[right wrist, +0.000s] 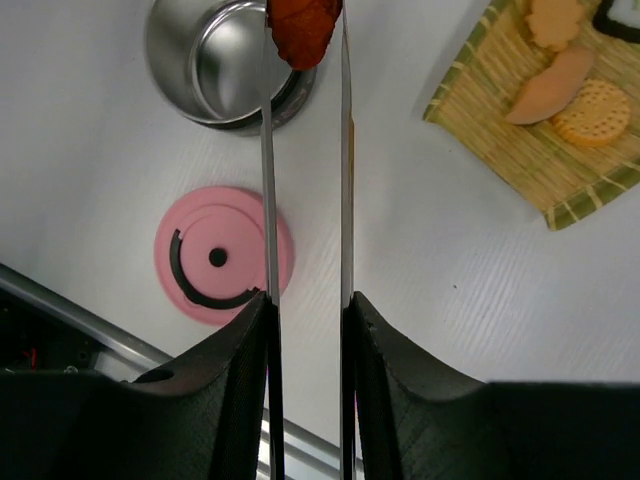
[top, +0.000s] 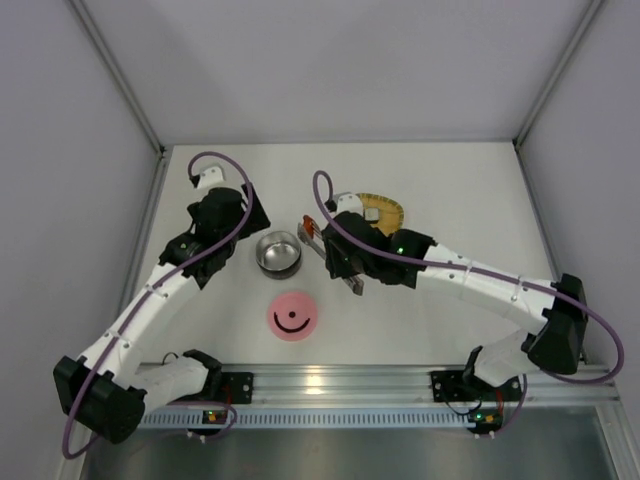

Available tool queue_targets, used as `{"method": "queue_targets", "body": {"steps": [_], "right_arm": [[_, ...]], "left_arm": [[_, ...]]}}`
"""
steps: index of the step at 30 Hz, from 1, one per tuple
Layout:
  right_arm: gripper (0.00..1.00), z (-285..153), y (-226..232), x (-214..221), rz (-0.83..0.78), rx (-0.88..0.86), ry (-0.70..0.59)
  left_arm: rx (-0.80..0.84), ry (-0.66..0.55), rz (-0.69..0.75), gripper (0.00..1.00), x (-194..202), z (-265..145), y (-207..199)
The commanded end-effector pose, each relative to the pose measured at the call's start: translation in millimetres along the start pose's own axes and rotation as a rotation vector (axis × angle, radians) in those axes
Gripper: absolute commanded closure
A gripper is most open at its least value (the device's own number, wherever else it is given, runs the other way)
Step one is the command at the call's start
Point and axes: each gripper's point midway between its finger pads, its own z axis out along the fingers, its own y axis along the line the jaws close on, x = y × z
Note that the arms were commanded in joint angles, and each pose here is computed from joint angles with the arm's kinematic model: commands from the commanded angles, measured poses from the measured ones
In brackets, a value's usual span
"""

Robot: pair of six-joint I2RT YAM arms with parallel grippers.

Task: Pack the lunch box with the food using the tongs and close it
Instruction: Place the fake food in the packing box.

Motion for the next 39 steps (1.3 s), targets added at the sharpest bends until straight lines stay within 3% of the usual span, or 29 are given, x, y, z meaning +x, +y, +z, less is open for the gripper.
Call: {"method": "queue_targets", "body": {"steps": [1, 11, 23, 26, 34, 39], "right_arm": [[0.82, -4.9, 40.8, -8.3, 0.003, -0.090, -0.032], [0.79, 17.7, 81.0, 0.9, -0.035, -0.143, -0.003], [0.50, 36.1, 86.1, -2.0, -0.063, -0.096, -0.002], [0.48, 34.1, 85.9, -4.8, -0.063, -0.094, -0.007], [0.47, 10.2, 57.0, -29.2, -0.035, -0.026, -0.075], [0.47, -6.7, 6.6, -45.4, 0.036, 0.042, -0.120]], "left_arm": [[-0.056, -0.076, -0.043, 0.01, -29.0, -5.2, 2.2], [-0.049, -0.102, -0.029, 0.01, -53.0, -20.4, 1.0], [-0.017, -0.119, -0.011, 0.01, -58.0, -33.2, 2.7], [-0.020, -0.122, -0.006, 0.01, -58.2, -33.8, 4.2], [-0.014, -0.128, -0.008, 0.01, -58.7, -35.4, 4.1], [-0.001, -0.127, -0.012, 0.01, -57.9, -35.6, 2.3]]}}
